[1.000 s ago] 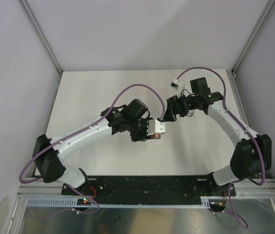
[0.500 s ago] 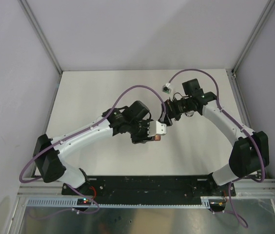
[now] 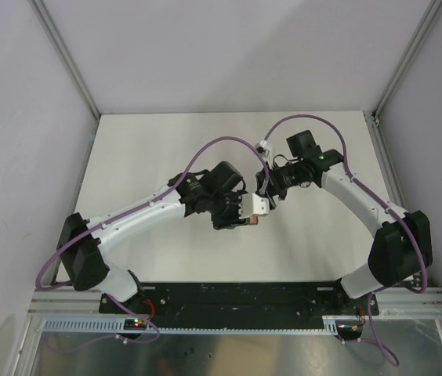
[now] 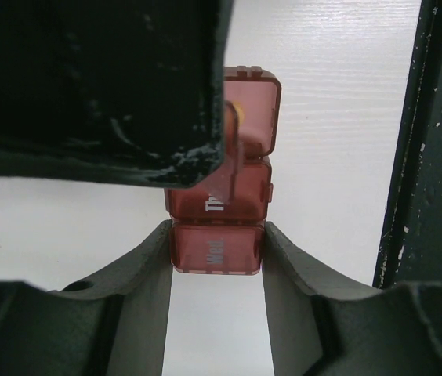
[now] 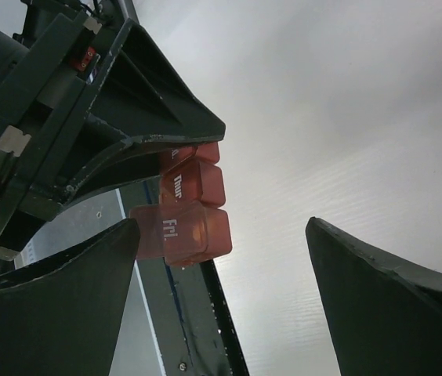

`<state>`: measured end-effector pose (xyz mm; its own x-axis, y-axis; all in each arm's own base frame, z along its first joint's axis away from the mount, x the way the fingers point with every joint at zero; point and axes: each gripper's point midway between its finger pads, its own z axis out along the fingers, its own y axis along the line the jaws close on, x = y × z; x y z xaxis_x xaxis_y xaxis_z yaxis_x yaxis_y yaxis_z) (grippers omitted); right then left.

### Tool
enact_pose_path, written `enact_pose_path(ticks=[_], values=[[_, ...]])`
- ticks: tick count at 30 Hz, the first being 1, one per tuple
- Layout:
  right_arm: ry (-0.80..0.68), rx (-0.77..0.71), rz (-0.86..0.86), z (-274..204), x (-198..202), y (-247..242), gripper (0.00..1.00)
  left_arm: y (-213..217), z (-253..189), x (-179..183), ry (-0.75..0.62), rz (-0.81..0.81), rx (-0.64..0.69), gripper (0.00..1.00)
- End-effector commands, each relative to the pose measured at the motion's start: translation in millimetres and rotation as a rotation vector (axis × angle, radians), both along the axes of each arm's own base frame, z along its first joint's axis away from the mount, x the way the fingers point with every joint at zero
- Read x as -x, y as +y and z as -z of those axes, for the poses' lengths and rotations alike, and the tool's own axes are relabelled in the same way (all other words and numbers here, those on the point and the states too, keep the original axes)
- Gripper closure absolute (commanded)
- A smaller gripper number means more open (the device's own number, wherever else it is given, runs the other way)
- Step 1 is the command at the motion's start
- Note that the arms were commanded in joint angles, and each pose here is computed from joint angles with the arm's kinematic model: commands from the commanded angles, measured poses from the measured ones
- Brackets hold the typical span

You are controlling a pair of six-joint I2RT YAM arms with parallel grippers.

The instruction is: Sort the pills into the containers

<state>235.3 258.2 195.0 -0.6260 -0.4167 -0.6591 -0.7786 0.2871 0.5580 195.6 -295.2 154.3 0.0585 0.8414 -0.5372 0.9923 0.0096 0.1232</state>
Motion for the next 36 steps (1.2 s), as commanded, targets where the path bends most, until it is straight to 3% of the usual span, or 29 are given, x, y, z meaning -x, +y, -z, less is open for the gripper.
enact_pose_path(ticks=[1, 22, 36], values=[[-0.017, -0.015, -0.034, -1.6, 8.7, 1.5, 0.07, -9.8, -20.4, -6.3, -0.032, -0.021, 0.048, 1.0], [0.058, -0.003, -0.066, 19.4, 15.4, 6.8, 0.22, -15.1, -26.6, -12.3, -0.04, -0.041, 0.058, 1.0], [0.098, -0.028, -0.098, 19.1, 23.4, 8.1, 0.37, -15.0, -25.3, -19.6, -0.058, -0.07, 0.04, 1.0]])
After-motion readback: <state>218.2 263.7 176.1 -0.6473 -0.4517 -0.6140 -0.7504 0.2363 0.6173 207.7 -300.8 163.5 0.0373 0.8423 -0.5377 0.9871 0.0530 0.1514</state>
